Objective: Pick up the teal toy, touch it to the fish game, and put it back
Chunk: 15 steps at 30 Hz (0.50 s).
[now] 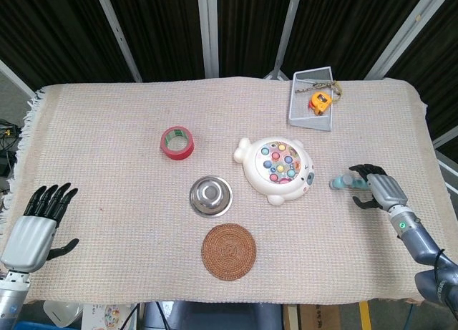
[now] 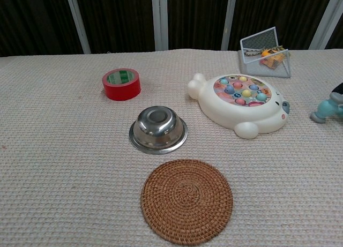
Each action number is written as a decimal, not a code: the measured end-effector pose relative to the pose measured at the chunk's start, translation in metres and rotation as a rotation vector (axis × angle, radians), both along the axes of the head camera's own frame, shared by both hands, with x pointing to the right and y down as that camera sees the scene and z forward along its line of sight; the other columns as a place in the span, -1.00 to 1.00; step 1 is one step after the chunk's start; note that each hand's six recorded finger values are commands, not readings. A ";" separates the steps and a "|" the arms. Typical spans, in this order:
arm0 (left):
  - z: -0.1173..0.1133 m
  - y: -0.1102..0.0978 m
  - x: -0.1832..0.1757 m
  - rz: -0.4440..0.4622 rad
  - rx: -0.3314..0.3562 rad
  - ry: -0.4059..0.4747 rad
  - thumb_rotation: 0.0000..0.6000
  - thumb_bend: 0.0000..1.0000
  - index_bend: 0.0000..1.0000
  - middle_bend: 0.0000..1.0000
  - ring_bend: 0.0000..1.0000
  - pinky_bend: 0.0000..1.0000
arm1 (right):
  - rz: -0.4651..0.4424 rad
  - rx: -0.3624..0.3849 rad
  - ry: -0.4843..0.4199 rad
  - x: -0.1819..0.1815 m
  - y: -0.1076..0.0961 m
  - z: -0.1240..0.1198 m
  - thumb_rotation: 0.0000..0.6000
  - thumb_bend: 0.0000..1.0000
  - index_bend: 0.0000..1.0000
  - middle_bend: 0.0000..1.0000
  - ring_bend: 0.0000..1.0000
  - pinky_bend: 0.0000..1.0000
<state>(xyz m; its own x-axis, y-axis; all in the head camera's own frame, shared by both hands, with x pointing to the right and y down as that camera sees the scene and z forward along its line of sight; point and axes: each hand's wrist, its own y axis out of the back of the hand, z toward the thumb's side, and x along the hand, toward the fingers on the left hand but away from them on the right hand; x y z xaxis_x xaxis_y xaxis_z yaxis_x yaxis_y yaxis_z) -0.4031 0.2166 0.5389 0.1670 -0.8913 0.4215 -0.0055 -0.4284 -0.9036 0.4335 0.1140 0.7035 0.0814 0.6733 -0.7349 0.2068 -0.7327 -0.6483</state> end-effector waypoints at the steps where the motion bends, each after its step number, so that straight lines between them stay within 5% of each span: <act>1: 0.000 0.000 0.000 -0.001 -0.001 0.000 1.00 -0.69 -0.83 -0.98 -1.00 -1.00 | -0.001 -0.003 0.001 -0.001 -0.001 0.002 1.00 -0.19 -0.55 -0.64 -0.87 -0.93; 15: 0.004 0.000 -0.004 -0.015 -0.009 -0.002 1.00 -0.69 -0.82 -0.99 -1.00 -1.00 | 0.011 -0.019 0.010 -0.005 -0.008 0.020 1.00 -0.19 -0.33 -0.40 -0.72 -0.87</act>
<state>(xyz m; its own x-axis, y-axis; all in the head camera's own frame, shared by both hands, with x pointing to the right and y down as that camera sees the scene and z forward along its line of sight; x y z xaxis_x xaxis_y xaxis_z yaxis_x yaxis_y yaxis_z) -0.4068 0.2169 0.5430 0.1523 -0.8898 0.4301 -0.0100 -0.4366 -0.8996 0.4288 0.1059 0.7239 0.0664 0.6600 -0.7484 0.2088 -0.7426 -0.6364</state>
